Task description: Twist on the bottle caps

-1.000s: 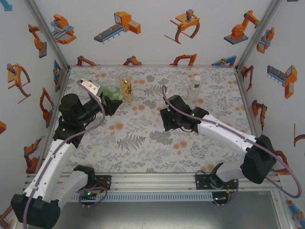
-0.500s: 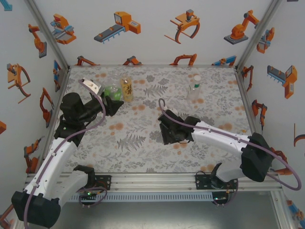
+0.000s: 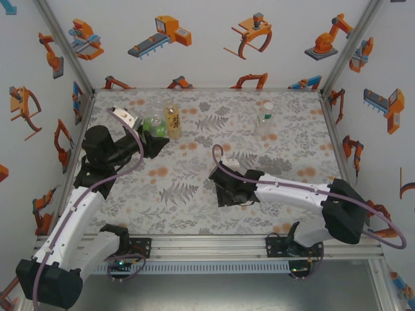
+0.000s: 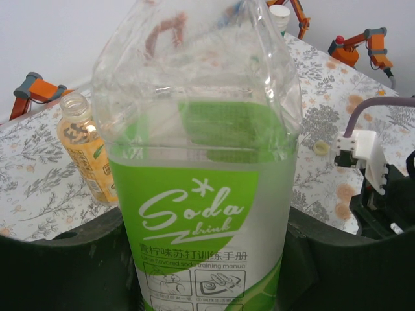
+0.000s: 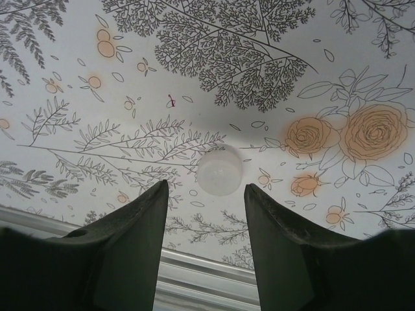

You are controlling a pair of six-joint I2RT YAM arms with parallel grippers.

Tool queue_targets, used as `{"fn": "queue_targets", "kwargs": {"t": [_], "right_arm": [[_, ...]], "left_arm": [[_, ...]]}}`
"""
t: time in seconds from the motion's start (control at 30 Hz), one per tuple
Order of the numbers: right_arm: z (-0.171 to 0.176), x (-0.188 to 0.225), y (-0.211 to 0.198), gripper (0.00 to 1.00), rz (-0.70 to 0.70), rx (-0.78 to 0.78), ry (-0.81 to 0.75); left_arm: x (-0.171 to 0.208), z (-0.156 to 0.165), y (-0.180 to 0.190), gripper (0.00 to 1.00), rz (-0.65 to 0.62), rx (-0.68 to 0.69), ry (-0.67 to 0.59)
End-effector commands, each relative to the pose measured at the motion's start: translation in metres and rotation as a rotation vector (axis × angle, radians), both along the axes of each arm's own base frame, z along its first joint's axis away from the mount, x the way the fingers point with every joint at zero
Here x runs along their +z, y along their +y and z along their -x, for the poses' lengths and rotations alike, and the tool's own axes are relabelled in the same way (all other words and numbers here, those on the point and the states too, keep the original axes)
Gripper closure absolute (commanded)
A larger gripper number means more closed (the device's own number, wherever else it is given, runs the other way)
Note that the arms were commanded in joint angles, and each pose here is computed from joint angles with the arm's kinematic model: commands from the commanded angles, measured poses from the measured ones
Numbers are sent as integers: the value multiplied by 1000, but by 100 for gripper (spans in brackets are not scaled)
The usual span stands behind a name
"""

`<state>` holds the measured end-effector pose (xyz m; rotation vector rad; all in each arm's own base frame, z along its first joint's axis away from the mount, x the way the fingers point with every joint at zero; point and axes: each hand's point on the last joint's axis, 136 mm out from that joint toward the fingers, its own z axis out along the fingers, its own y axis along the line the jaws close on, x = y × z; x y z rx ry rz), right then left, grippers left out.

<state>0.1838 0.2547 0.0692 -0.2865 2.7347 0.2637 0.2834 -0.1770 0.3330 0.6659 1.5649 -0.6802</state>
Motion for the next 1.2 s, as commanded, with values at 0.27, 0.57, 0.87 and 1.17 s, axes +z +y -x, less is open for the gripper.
{"fn": "queue_targets", "kwargs": {"t": [0.27, 0.57, 0.87, 1.17], "right_arm": [[3, -30, -4, 51, 48, -33, 32], [8, -42, -2, 52, 66, -17, 70], [7, -44, -4, 54, 87, -16, 73], [7, -42, -8, 58, 111, -14, 68]], "left_arm": [[9, 0, -1, 93, 11, -13, -5], [8, -1, 0, 92, 8, -11, -1], [7, -1, -1, 92, 9, -18, 7], [6, -2, -3, 92, 14, -28, 18]]}}
